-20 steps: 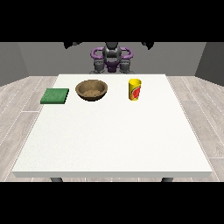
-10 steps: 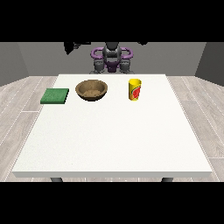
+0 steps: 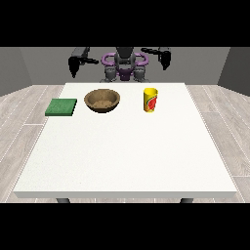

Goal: Pick the cup and pour the ball into the bowl, then pick the bowl and place it on the pad

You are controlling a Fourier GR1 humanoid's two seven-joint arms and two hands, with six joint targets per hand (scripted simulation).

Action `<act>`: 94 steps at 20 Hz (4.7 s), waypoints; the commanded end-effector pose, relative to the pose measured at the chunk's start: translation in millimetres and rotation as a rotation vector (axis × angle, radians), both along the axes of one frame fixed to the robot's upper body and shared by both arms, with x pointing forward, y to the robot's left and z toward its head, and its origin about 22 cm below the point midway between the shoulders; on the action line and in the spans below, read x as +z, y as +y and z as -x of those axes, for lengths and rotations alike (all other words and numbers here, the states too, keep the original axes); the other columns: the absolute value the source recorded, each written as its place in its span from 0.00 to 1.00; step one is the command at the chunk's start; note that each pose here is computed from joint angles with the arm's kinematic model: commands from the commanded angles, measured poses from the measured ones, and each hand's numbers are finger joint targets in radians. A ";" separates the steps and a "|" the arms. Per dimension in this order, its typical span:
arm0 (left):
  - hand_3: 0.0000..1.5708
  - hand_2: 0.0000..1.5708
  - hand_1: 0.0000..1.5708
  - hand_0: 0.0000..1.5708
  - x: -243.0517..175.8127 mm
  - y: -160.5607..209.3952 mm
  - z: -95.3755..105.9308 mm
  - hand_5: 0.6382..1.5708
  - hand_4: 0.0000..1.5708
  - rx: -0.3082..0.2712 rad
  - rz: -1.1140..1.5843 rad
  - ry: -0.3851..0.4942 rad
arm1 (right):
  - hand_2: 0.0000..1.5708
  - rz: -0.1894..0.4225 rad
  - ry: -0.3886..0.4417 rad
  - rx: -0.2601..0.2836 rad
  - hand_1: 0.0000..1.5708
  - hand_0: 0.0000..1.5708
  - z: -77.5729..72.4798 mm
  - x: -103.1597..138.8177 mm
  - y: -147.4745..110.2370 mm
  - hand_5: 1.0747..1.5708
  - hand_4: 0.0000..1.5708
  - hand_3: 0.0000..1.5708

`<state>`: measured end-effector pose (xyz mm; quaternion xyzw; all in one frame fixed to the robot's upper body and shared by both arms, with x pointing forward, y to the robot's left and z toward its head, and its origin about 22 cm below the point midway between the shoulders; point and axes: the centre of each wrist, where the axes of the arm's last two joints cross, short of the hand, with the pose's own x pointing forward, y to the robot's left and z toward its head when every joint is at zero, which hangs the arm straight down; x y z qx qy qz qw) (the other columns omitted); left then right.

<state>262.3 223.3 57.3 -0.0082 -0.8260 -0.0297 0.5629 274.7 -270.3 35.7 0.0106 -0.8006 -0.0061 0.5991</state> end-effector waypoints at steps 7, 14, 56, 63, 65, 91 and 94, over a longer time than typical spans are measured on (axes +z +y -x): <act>0.00 0.00 0.00 0.00 -13.3 30.4 -54.4 0.66 0.00 0.056 -0.052 -0.051 | 0.00 0.028 -0.077 0.007 0.00 0.00 -29.4 1.5 -34.5 0.98 0.00 0.00; 0.00 0.00 0.00 0.00 -67.3 28.5 -61.5 0.65 0.00 0.118 -0.067 -0.042 | 0.00 0.008 -0.054 0.025 0.00 0.00 -30.2 -1.8 -45.8 0.98 0.00 0.00; 1.00 1.00 0.88 0.88 -76.1 -73.7 -98.8 1.00 0.73 0.224 -0.861 0.011 | 0.00 0.012 0.224 -0.154 0.00 0.00 17.5 -65.4 -180.2 0.97 0.00 0.00; 1.00 1.00 0.87 0.87 -54.7 -98.8 -104.8 1.00 0.68 0.240 -1.023 -0.034 | 0.00 -0.022 0.243 -0.172 0.00 0.00 29.4 -84.0 -179.8 0.97 0.00 0.00; 1.00 1.00 0.84 0.84 -48.2 -141.6 -94.0 1.00 0.65 0.221 -1.047 -0.164 | 0.00 -0.022 0.172 -0.207 0.00 0.00 31.1 -93.4 -179.0 0.96 0.00 0.00; 1.00 1.00 0.00 0.00 -33.9 -211.5 -63.8 0.87 0.74 0.228 -1.707 -0.422 | 0.00 -0.004 0.131 -0.025 0.00 0.00 -80.2 -11.8 -127.8 0.90 0.00 0.14; 1.00 1.00 0.00 0.00 2.7 -232.3 -60.7 0.81 0.79 0.181 -1.767 -0.535 | 0.00 -0.016 0.123 -0.097 0.00 0.00 -60.1 -32.8 -145.8 0.89 0.00 0.10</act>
